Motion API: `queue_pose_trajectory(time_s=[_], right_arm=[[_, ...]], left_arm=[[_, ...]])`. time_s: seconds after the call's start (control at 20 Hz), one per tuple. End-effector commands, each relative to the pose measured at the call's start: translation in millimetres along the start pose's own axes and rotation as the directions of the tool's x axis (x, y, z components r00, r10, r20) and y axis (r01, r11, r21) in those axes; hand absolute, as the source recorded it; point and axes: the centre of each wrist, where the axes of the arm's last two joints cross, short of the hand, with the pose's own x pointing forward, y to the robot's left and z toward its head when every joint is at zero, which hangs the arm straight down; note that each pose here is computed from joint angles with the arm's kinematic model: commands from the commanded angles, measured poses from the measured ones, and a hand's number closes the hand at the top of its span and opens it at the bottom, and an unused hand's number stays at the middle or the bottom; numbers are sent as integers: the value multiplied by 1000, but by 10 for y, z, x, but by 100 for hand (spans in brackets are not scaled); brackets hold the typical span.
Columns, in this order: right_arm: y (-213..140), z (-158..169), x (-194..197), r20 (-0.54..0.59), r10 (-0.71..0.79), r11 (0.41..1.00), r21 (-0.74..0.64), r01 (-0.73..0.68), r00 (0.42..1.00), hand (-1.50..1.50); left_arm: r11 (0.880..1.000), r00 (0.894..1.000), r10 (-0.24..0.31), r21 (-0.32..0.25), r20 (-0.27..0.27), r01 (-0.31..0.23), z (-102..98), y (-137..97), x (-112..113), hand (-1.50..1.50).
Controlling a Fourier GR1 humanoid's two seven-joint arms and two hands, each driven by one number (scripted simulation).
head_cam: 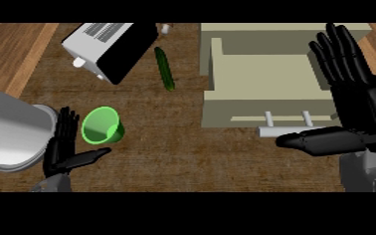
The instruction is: Pick up the cup, place it into the drawer and close the drawer
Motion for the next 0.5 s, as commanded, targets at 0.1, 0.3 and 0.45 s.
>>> queue_pose_trajectory(time_s=[0.1,0.3,0.45], right_arm=[[32,-96,170,-12,-13,1000,11,13,1000,-150],[-118,-171,181,-3,11,1000,7,-11,1000,-150],[-53,11,5,-2,2,1000,16,-2,1000,-150]], left_arm=[[1000,999,14,7,49,-14,111,42,-231,-150],[1000,999,20,-4,49,-19,23,-34,-232,-150],[1000,999,14,-10,44,-14,-96,-140,-191,-150]])
